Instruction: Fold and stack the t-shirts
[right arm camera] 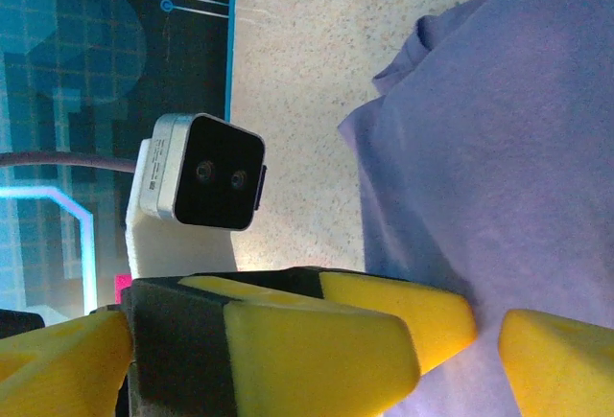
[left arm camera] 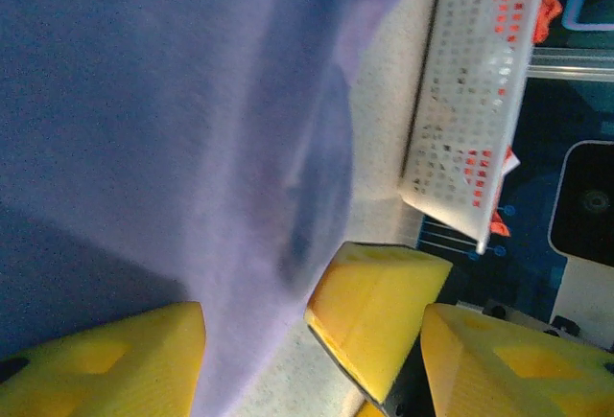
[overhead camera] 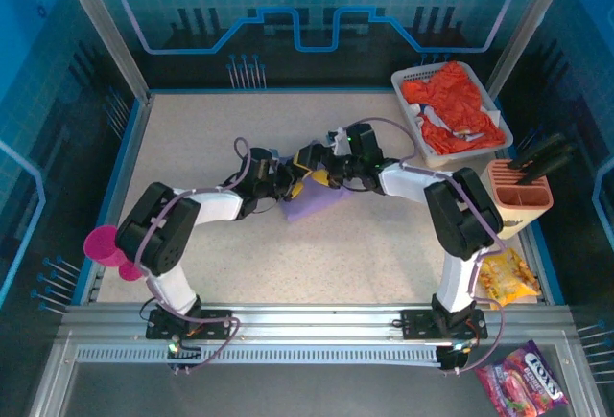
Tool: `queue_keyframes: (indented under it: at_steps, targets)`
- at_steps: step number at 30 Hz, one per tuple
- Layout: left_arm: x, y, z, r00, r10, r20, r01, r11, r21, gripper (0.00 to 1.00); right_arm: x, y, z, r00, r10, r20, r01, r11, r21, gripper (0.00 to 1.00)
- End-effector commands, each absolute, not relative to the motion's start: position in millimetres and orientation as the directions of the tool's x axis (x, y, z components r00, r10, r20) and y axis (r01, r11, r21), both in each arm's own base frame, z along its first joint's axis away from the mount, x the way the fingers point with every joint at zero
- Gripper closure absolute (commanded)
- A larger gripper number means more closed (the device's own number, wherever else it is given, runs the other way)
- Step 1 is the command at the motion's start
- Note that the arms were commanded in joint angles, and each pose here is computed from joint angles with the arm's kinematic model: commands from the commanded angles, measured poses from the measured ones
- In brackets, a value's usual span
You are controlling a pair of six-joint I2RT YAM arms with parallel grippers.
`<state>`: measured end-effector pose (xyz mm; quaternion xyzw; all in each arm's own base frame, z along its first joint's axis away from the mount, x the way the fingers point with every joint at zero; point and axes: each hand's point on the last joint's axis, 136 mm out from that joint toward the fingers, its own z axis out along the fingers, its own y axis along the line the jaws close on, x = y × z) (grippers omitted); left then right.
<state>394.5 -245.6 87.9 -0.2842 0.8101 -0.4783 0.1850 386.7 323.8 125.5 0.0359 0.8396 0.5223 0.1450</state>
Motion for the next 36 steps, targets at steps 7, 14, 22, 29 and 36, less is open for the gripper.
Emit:
queue_keyframes:
  at_steps: [7,14,22,29,36]
  targets:
    - [449.0,-214.0,55.5,-0.736,-0.671,-0.094,-0.264,0.412,-0.872,0.42,400.7,337.2,69.2,-0.962,0.220,-0.160,-0.049,0.439,0.897,0.02]
    - [466.1,-198.3,52.2,-0.759,-0.642,-0.112,-0.240,0.436,-0.868,0.43,408.9,335.1,43.3,-0.958,0.251,-0.135,-0.011,0.440,0.898,0.02]
    - [455.2,-196.4,145.5,-0.790,-0.582,-0.193,-0.084,0.414,-0.906,0.41,422.5,333.7,121.5,-0.936,0.236,-0.261,-0.152,0.398,0.905,0.01]
    - [411.8,-213.1,174.4,-0.809,-0.565,-0.163,-0.067,0.364,-0.929,0.40,443.8,331.1,162.5,-0.920,0.256,-0.298,-0.197,0.355,0.914,0.01]
    - [384.5,-241.3,134.3,-0.821,-0.564,-0.085,-0.127,0.327,-0.937,0.41,470.5,337.5,155.1,-0.921,0.265,-0.287,-0.185,0.352,0.917,0.01]
